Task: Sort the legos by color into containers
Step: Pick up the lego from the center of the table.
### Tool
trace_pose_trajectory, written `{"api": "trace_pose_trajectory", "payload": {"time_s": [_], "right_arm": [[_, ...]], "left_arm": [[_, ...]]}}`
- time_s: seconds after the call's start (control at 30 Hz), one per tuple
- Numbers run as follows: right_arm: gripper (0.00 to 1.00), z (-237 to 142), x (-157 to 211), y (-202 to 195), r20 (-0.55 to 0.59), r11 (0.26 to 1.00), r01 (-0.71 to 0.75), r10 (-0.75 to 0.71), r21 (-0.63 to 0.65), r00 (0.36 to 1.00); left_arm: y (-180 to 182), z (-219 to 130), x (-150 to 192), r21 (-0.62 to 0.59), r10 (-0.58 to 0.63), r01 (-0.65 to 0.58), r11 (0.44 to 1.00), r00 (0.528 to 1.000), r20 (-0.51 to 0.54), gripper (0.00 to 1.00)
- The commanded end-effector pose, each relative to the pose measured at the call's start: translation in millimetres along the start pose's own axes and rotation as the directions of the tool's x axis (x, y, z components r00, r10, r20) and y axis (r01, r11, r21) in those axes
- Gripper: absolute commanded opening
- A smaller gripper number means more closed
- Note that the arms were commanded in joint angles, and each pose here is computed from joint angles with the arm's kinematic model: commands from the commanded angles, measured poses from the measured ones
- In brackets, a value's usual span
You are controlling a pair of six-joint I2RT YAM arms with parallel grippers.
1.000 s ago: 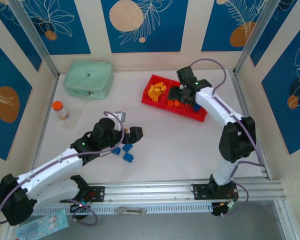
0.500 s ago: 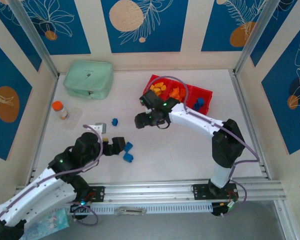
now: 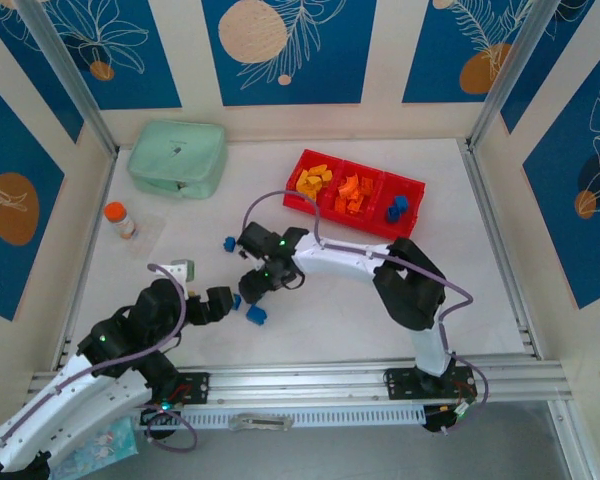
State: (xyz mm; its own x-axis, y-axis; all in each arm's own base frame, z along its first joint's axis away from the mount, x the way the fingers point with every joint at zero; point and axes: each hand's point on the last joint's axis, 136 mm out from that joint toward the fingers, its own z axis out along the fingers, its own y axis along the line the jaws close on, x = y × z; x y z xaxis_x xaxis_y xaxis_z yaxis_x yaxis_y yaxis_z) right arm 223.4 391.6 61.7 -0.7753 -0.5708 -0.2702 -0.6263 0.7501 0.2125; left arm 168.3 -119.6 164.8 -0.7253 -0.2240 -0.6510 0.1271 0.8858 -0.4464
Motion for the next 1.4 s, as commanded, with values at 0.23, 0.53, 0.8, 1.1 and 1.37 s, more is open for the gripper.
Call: {"api": "trace_pose_trajectory", "payload": {"time_s": [0.23,0.53,0.8,1.1,1.37], "right_arm": [[0.82,23.0,-5.8,11.5,-0.035,0.995,0.094,-0.093,0.017,0.995],[0.78,37.8,-11.9,6.0,-0.055,0.991,0.106,-0.102,0.084,0.993],[0.70,48.8,-6.1,-1.8,-0.094,0.989,0.101,-0.091,0.110,0.991],[0.52,38.6,-10.1,-3.7,-0.071,0.994,0.064,-0.057,0.087,0.996],[0.47,7.0,-16.4,-16.5,-0.030,0.996,-0.021,0.023,0.091,0.999]], "left_arm": [[5.2,-0.3,0.7,-0.018,-0.023,0.024,1.000,1.000,0.009,0.99],[4.7,1.9,0.9,-0.012,-0.028,0.029,1.000,0.999,0.014,0.99],[4.5,3.8,1.7,-0.007,-0.031,0.031,0.999,0.999,0.016,0.99],[-2.8,6.3,-0.5,0.023,-0.036,0.036,0.999,0.999,0.019,0.99],[-15.0,8.5,-7.7,0.047,-0.027,0.026,0.999,1.000,0.011,0.99]]}}
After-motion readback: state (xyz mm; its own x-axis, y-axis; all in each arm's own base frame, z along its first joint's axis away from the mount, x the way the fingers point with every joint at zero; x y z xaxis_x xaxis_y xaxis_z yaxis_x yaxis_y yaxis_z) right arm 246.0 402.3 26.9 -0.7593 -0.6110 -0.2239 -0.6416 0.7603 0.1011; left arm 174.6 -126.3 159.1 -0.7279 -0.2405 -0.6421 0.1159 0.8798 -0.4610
